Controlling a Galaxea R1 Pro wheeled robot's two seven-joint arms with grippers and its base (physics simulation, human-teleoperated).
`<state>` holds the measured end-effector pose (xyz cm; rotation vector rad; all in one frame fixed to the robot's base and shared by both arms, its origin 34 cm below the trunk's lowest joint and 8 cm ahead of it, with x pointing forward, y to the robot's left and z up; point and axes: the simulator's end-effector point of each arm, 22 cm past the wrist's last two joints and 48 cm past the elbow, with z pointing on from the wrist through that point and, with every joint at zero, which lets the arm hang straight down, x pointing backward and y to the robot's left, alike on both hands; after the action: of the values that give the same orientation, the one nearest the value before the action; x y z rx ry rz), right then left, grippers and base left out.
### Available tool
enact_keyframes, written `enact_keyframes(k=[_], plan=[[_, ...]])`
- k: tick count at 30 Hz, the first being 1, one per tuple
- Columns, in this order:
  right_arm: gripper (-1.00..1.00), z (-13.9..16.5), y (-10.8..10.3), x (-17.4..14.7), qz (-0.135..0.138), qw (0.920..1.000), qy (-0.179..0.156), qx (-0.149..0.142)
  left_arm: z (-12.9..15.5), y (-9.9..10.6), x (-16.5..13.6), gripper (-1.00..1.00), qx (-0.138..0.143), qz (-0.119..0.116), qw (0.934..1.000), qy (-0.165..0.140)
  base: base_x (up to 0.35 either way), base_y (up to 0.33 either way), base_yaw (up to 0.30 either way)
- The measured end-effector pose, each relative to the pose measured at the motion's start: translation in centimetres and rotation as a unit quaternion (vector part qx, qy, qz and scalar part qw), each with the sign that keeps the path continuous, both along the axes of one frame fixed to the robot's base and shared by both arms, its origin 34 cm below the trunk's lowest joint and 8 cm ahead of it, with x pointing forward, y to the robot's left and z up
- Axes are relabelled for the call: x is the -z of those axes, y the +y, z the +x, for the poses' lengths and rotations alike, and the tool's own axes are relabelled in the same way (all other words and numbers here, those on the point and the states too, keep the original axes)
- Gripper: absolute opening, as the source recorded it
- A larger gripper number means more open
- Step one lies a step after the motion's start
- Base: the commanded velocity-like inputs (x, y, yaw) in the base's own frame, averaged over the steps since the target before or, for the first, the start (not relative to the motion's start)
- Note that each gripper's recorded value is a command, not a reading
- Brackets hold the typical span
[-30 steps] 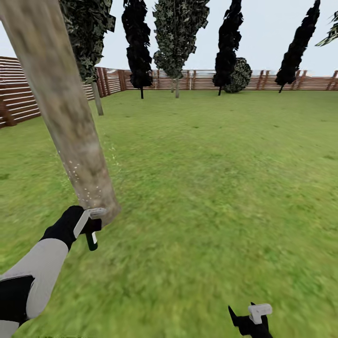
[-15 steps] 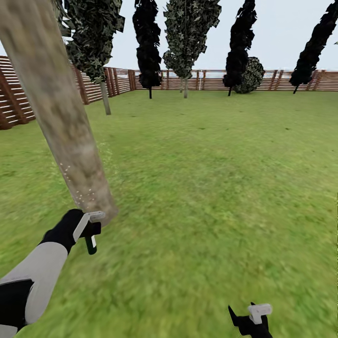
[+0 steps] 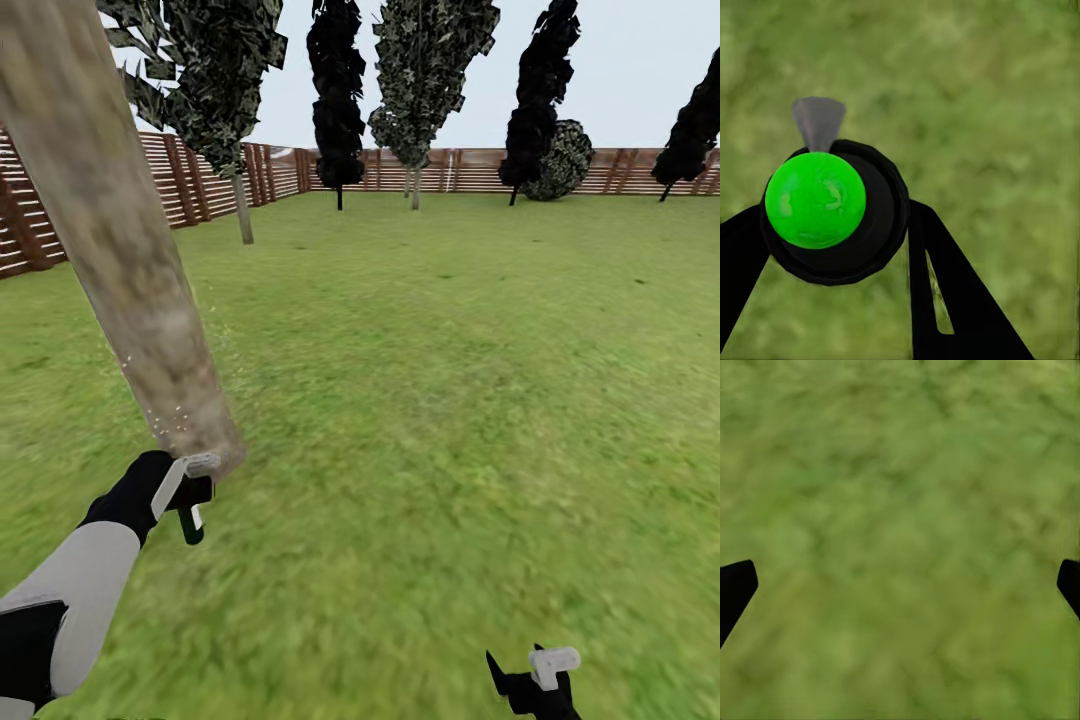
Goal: In the garden, pick up the pesticide atomizer on the floor and spray pesticide onto both trees until each tree trunk is fully covered.
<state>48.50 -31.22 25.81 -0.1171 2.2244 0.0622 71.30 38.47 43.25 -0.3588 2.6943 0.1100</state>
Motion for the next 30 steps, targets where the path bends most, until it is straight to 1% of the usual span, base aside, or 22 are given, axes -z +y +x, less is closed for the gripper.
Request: enact_keyframes(k=[1,2,5,8,12,17,22,24,27,30], plan=[[1.00,0.0,0.0,0.0,0.000,1.0000,0.000,0.000,-0.1,0.4,0.4,-1.00,-0.011,-0.005,0.9999,-0.012,0.197,-0.226,0.279],[1.00,0.0,0.0,0.0,0.000,1.0000,0.000,0.000,-0.6,0.5,1.1,-1.00,-0.016,-0.007,0.9997,-0.015,0.216,-0.211,0.279],[1.00,0.0,0.0,0.0,0.000,1.0000,0.000,0.000,-1.8,0.1,2.6,-1.00,-0.015,-0.008,0.9998,-0.010,0.231,-0.200,0.279],[1.00,0.0,0.0,0.0,0.000,1.0000,0.000,0.000,-2.3,0.4,3.8,-1.00,-0.018,-0.002,0.9993,-0.034,0.217,-0.207,0.279],[1.00,0.0,0.0,0.0,0.000,1.0000,0.000,0.000,-3.5,0.4,5.0,-1.00,-0.019,-0.004,0.9994,-0.029,0.171,-0.233,0.278],[1.00,0.0,0.0,0.0,0.000,1.0000,0.000,0.001,-3.6,0.2,5.1,-1.00,-0.020,-0.007,0.9994,-0.028,0.051,-0.096,0.266],[1.00,0.0,0.0,0.0,0.000,1.0000,0.000,0.000,-3.6,0.1,5.1,-1.00,-0.020,-0.006,0.9994,-0.028,0.222,-0.142,0.034],[1.00,0.0,0.0,0.0,0.000,1.0000,-0.001,0.000,-3.6,-0.5,5.3,-1.00,-0.019,-0.011,0.9994,-0.027,0.231,-0.194,0.001],[1.00,0.0,0.0,0.0,0.000,1.0000,0.000,0.000,-3.6,-0.9,5.5,-1.00,-0.018,-0.013,0.9994,-0.028,0.225,-0.202,0.000],[1.00,0.0,0.0,0.0,0.000,1.0000,0.000,0.000,-3.5,-0.6,5.4,-1.00,-0.025,-0.014,0.9990,-0.033,0.224,-0.203,0.000]])
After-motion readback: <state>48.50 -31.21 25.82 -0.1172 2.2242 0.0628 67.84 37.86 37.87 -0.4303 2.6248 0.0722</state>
